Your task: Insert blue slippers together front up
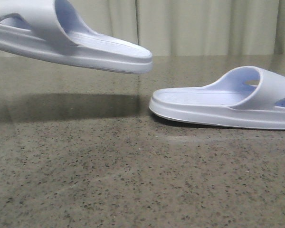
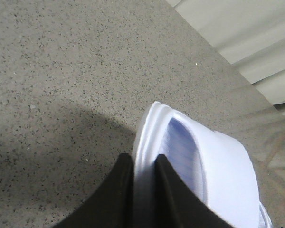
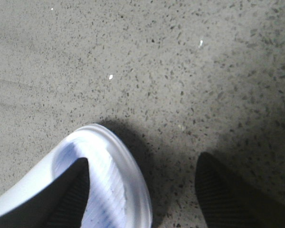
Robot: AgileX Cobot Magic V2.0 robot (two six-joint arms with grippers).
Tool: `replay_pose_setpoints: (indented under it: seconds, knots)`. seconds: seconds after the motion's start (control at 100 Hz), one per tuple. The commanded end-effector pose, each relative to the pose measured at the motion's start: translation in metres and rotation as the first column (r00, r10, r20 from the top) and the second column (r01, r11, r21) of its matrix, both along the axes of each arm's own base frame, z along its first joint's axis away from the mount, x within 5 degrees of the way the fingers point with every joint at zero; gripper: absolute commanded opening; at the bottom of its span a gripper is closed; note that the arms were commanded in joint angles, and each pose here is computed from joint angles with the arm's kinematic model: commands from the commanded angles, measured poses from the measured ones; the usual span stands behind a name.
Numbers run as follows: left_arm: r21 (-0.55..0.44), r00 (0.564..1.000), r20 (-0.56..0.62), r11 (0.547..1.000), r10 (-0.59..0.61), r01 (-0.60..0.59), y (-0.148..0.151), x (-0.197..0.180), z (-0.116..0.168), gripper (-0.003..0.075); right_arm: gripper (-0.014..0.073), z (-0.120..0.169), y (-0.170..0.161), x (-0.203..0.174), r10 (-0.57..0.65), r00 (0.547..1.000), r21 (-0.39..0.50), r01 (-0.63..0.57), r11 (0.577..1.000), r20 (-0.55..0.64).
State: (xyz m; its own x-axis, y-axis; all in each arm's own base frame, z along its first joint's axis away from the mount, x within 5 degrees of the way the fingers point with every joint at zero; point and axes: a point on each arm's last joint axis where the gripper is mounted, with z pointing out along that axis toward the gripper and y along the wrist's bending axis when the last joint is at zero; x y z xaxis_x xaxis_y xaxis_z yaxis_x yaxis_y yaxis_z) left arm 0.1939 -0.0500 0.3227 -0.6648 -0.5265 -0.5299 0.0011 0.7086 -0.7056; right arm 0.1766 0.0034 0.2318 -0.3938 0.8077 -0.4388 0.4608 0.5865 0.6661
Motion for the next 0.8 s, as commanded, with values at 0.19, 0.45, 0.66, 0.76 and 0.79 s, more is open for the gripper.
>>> replay_pose_setpoints:
  seconds: [0.19, 0.45, 0.66, 0.76, 0.79]
  knots:
    - [-0.048, 0.998, 0.060, 0.998, 0.034, -0.031, 0.0009, -0.0001, 0.0150, 0.0016, 0.0412, 0.0145, -0.0028, 0.0070, -0.030, 0.996, 0.004, 0.030, 1.000, 0.087]
    - [-0.048, 0.998, 0.060, 0.998, 0.034, -0.031, 0.0009, -0.0001, 0.0150, 0.0016, 0.0412, 0.0144, -0.0023, 0.0069, -0.030, 0.996, 0.008, 0.029, 1.000, 0.085]
    - [-0.048, 0.998, 0.060, 0.998, 0.034, -0.031, 0.0009, -0.0001, 0.0150, 0.0016, 0.0412, 0.0147, -0.0024, 0.0071, -0.035, 0.995, 0.015, 0.034, 0.999, 0.089]
    - [-0.048, 0.998, 0.060, 0.998, 0.034, -0.031, 0.0009, -0.0001, 0.0150, 0.0016, 0.0412, 0.0148, -0.0008, 0.0072, -0.027, 0.996, 0.015, 0.026, 1.000, 0.091]
    - [-0.048, 0.998, 0.060, 0.998, 0.034, -0.031, 0.0009, -0.0001, 0.0150, 0.0016, 0.0412, 0.0150, 0.0001, 0.0073, -0.023, 0.995, 0.014, 0.021, 1.000, 0.093]
